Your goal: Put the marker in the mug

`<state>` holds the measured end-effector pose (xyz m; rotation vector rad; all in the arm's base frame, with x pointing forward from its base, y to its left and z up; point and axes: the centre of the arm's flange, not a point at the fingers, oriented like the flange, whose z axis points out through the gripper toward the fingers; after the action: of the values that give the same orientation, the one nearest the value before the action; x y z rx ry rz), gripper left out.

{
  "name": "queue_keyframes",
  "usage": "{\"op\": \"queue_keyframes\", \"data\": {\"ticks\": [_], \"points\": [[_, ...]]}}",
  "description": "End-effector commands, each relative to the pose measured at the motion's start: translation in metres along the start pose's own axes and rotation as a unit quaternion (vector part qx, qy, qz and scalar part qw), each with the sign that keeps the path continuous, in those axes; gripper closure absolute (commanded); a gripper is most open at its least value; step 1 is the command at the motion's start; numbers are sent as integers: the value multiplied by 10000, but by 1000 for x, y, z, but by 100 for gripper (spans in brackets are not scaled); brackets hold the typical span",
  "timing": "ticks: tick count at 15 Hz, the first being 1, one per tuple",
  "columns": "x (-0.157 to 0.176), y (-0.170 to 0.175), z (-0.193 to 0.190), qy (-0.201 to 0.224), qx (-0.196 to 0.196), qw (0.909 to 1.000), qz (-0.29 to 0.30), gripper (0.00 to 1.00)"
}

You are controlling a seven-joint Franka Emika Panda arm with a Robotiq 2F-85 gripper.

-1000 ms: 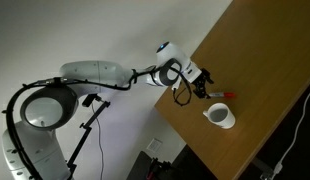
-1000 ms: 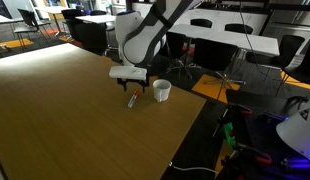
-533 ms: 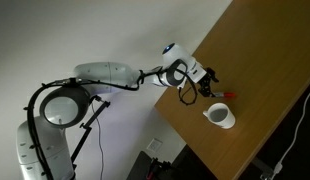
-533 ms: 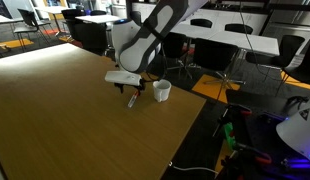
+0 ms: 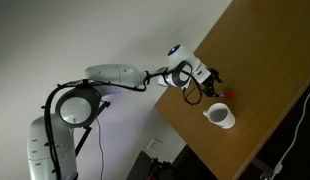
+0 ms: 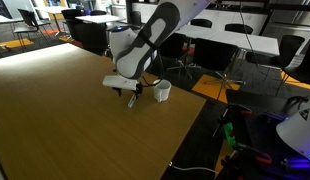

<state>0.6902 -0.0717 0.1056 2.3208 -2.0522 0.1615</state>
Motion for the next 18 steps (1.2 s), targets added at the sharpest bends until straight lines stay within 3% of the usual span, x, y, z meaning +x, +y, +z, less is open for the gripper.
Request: {"op": "queue_keyframes", "data": {"ticks": [1,4,5,6,8,16,18], "points": [[3,-14,6,14,41,9998,188,0],[6,-16,12,4,9,9998,208,1],[6,-16,13,8,0,9998,211,25],[7,-17,15,15,-1,9998,214,25],[8,-19,15,37,-2,9998,213,38],[5,-21,1,45,17,9999,140,100],[2,-19,-9,50,9,9999,112,95]]}}
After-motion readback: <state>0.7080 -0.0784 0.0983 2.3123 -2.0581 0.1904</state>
